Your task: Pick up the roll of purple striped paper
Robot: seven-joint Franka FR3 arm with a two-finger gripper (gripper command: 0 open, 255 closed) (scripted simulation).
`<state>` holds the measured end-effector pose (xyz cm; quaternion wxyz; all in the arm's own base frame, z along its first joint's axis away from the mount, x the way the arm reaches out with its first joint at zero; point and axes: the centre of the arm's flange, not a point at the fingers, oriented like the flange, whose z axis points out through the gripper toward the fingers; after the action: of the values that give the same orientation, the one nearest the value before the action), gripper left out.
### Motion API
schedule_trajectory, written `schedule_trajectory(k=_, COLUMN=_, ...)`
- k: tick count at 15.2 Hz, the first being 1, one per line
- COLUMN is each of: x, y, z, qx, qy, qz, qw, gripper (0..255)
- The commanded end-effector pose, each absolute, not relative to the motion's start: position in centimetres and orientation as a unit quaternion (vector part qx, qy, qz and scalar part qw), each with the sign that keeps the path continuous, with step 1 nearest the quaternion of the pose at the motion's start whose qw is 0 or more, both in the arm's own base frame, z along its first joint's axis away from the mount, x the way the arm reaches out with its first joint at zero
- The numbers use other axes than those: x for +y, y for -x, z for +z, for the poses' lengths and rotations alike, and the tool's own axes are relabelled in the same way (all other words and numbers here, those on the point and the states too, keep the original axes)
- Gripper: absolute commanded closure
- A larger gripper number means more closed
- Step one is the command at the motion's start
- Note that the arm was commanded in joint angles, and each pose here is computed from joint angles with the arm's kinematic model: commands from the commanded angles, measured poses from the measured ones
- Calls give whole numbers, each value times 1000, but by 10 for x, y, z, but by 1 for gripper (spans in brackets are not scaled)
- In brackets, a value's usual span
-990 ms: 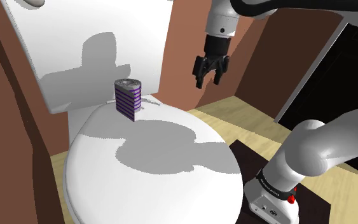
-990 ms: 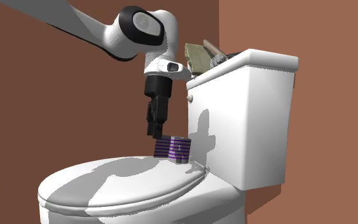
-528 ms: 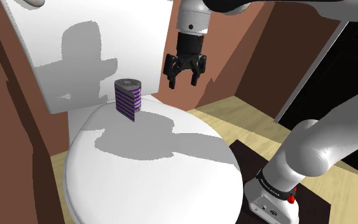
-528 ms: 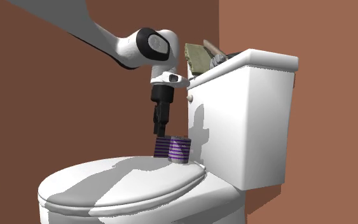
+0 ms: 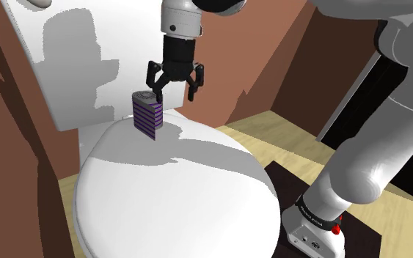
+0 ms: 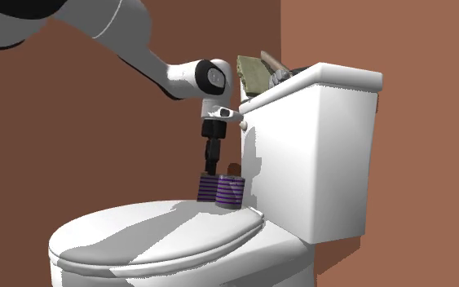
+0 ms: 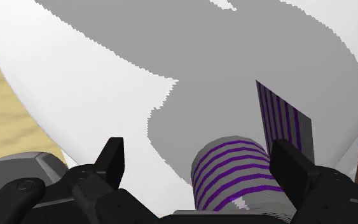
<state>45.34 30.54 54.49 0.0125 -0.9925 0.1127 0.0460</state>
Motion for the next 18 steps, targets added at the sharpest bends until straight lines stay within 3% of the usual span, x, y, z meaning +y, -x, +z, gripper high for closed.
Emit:
schedule_trajectory(k=1, x=328, y=-465, z=546, qx=123, qy=991, qz=46, qw=15, gripper=0)
schedule_trajectory(k=15, x=375, y=-495, z=503, qx=143, qy=989, qz=45, qw=19, gripper=0)
schedule_trajectory(k=16, x=375, y=-495, z=503, qx=143, qy=989, qz=45, qw=19, gripper=255)
schedule_trajectory(k=18, x=375, y=-495, z=503, qx=143, qy=989, qz=45, qw=19, gripper=255)
